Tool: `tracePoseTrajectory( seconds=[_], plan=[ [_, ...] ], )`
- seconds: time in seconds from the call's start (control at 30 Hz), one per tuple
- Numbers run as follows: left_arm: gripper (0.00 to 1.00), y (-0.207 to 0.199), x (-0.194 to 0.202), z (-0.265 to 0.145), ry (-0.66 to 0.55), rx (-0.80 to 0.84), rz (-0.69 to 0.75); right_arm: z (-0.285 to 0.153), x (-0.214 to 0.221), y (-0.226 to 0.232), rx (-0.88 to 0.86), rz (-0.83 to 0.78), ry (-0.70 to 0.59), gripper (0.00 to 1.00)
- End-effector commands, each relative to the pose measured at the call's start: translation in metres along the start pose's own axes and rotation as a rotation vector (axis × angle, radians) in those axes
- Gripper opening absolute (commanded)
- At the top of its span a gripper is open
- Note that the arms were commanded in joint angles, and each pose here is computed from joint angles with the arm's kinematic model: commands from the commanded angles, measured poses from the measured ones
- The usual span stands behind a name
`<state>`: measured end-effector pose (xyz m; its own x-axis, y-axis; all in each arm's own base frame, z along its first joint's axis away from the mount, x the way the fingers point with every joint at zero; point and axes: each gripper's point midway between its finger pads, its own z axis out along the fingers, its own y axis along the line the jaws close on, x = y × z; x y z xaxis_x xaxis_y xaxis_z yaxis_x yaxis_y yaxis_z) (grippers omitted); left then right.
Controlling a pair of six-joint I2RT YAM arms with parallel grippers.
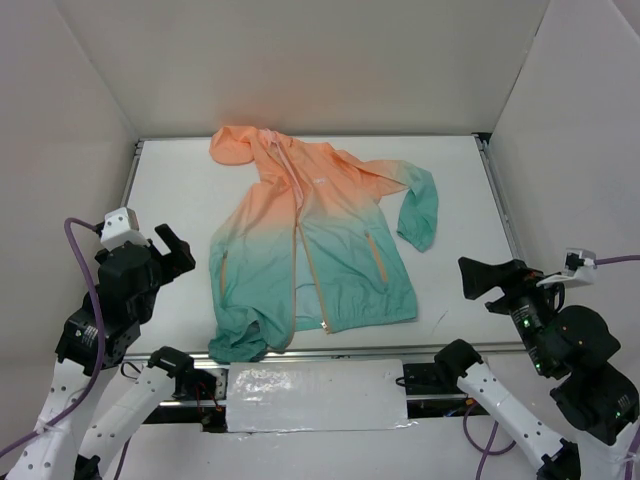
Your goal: Zip up the jacket
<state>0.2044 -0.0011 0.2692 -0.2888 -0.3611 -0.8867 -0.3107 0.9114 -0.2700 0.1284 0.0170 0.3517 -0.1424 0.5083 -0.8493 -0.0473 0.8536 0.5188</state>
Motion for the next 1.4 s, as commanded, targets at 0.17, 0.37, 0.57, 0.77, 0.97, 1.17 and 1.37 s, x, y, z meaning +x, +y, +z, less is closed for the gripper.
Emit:
tracePoseTrajectory(
  seconds=[0.17, 0.37, 0.57, 0.77, 0.97, 1.17, 1.37],
  plan=[
    [0.99, -0.003, -0.008, -0.001, -0.035, 0.017, -0.011, -0.01, -0.01, 0.005, -0.048, 0.0, -0.032, 1.0],
    [0.99, -0.003, -0.009, -0.002, -0.041, 0.022, -0.015, 0.004, 0.013, 0.048, -0.236, -0.052, 0.097, 1.0],
    [0.99, -0.004, -0.008, 0.001, -0.033, 0.015, -0.017, 0.043, 0.127, 0.137, -0.659, 0.076, 0.548, 1.0],
    [0.99, 0.011, -0.01, -0.004, -0.057, -0.051, -0.056, 0.085, 0.272, 0.189, -0.712, 0.282, 0.892, 0.99],
    [0.99, 0.008, -0.012, -0.007, -0.073, -0.018, -0.061, 0.114, 0.38, 0.185, -0.402, 0.36, 1.05, 0.9],
    [0.99, 0.004, -0.01, -0.006, -0.062, -0.005, -0.048, 0.114, 0.416, 0.18, -0.275, 0.303, 1.052, 0.86],
    [0.99, 0.003, -0.011, -0.007, -0.066, 0.008, -0.045, 0.118, 0.432, 0.165, -0.185, 0.319, 1.056, 0.84]
  ],
)
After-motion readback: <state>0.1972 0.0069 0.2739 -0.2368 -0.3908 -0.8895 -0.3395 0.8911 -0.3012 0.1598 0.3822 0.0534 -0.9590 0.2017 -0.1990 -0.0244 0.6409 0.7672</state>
